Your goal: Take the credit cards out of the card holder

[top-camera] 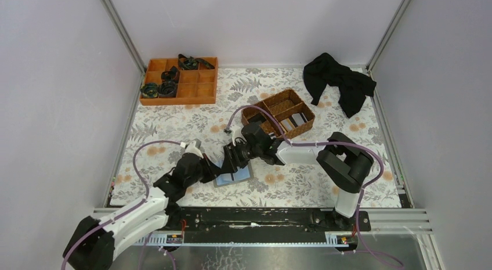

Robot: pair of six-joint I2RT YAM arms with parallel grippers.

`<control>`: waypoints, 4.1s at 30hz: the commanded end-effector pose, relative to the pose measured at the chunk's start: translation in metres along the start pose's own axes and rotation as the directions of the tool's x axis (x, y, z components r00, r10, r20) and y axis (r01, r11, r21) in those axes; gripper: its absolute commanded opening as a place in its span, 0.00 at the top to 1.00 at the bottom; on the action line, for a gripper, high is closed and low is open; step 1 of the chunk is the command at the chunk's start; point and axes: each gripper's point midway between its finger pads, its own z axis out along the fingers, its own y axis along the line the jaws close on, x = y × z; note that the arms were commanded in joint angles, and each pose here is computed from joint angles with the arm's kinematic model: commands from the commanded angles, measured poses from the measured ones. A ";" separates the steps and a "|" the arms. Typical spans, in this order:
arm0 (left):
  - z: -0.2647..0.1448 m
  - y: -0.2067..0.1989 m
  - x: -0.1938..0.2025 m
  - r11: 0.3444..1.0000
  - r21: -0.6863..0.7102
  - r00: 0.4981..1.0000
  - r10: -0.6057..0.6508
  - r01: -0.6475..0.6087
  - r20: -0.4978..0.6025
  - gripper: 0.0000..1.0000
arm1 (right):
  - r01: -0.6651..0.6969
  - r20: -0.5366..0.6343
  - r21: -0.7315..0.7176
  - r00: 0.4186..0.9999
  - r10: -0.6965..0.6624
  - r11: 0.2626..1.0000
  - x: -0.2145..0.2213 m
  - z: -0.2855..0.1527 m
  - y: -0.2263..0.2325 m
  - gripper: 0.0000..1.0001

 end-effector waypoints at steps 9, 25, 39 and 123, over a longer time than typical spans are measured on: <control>-0.023 0.021 -0.026 0.989 -0.146 0.990 0.014 0.007 0.140 1.00 | 0.023 0.068 0.022 0.997 -0.024 0.999 -0.013 0.000 0.000 0.43; 0.002 0.008 0.012 1.000 -0.008 0.999 0.014 -0.015 -0.045 1.00 | -0.074 0.102 0.028 0.992 0.071 0.997 -0.006 -0.018 -0.025 0.44; -0.007 0.012 0.010 0.998 -0.057 0.998 0.029 -0.033 -0.055 1.00 | -0.086 0.063 0.013 0.994 0.085 0.996 0.002 -0.006 -0.031 0.44; 0.044 -0.046 -0.037 0.989 0.037 0.990 0.142 -0.142 -0.002 0.26 | -0.033 0.269 0.697 0.938 -0.218 0.716 -0.146 -0.253 -0.131 1.00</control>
